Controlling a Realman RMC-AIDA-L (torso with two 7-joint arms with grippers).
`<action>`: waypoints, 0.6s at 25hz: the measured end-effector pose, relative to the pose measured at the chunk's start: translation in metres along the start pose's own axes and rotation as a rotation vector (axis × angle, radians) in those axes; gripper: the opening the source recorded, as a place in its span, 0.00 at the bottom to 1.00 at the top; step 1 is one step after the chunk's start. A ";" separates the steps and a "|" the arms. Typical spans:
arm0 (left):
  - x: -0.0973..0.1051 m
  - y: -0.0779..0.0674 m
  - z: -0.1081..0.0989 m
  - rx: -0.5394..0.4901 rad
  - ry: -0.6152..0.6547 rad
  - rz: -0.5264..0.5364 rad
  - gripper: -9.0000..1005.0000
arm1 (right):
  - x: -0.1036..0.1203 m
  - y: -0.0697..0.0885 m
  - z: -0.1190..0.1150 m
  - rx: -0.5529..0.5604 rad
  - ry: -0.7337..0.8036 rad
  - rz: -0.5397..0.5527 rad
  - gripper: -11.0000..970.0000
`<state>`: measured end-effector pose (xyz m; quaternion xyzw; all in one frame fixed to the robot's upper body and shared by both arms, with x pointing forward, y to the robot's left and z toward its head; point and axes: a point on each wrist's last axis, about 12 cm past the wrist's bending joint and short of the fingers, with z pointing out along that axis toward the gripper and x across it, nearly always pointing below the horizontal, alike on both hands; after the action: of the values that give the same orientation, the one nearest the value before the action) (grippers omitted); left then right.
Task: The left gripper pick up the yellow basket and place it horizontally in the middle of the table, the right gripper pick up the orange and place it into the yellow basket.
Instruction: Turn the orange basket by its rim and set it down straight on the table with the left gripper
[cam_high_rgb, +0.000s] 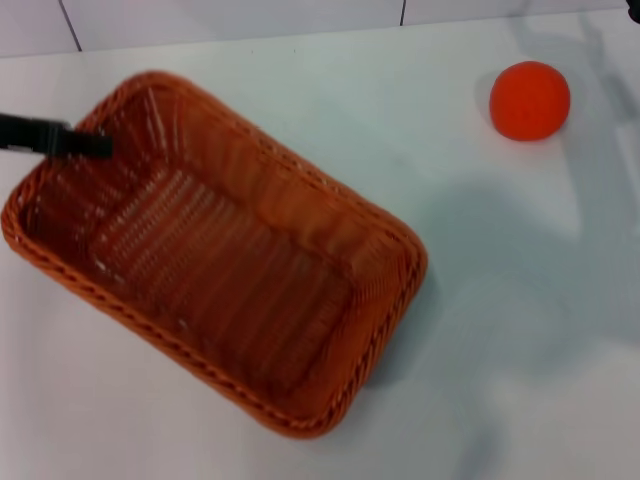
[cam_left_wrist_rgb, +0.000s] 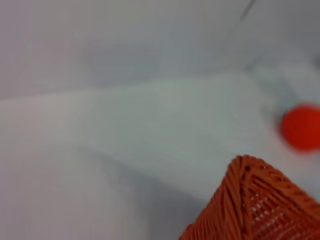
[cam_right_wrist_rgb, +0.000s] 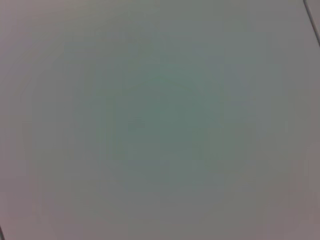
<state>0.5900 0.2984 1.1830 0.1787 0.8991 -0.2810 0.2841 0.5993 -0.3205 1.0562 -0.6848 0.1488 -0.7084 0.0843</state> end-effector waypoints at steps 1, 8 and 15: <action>0.000 0.001 -0.003 0.017 -0.034 -0.024 0.19 | 0.000 0.000 0.000 0.001 0.001 0.000 0.97; 0.012 0.016 -0.014 0.040 -0.210 -0.214 0.18 | 0.002 -0.005 0.004 0.012 0.007 0.000 0.97; 0.037 0.030 -0.008 -0.011 -0.296 -0.348 0.18 | 0.003 -0.006 0.006 0.015 0.008 0.001 0.98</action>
<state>0.5722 0.3327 1.1540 -0.0240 0.8664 -0.3438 0.3613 0.6055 -0.3160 1.0612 -0.6814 0.1440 -0.7120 0.0893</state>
